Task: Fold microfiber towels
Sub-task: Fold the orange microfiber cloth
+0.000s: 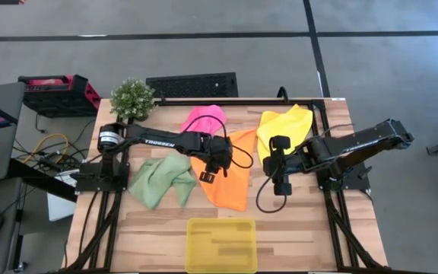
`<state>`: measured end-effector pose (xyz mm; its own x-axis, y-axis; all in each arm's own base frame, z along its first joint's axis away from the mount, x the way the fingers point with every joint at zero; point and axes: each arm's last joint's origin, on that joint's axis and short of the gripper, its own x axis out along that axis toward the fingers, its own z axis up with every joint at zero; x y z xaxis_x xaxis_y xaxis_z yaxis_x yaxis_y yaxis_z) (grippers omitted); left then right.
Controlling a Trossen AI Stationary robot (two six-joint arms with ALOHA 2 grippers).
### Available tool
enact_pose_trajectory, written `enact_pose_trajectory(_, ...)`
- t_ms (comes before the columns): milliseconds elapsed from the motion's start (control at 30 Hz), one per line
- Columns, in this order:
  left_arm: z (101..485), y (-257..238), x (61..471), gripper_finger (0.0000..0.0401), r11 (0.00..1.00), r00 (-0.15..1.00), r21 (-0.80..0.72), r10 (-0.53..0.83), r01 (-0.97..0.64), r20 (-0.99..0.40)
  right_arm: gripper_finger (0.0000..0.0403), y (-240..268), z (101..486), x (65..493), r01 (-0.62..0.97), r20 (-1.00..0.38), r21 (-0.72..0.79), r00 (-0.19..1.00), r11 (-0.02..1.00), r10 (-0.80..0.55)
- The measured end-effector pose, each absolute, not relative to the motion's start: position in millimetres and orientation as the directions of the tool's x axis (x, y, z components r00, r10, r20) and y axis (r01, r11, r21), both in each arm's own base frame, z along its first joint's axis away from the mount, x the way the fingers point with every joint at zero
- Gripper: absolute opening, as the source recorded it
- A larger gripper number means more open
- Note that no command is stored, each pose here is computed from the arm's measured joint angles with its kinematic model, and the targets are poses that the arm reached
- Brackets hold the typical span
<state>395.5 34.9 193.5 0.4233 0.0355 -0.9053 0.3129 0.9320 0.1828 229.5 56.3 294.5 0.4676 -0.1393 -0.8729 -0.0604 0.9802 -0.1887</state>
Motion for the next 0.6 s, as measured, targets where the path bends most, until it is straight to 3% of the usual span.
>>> enact_pose_trajectory(333, 172.2, 42.9, 389.0, 0.0125, 0.927, 0.450, 0.139, -0.035, 0.348, -0.892, 0.0221, 56.5, 294.6, 229.9, -0.060, -0.871, -0.188, 0.471, 0.980, -0.138)
enact_pose_trajectory(600, 169.3, 45.0, 389.4, 0.0125, 0.890, 0.470, 0.218, 0.004, 0.401, -0.883, 0.0221, 56.5, 294.6, 229.9, -0.060, -0.871, -0.187, 0.471, 0.980, -0.138)
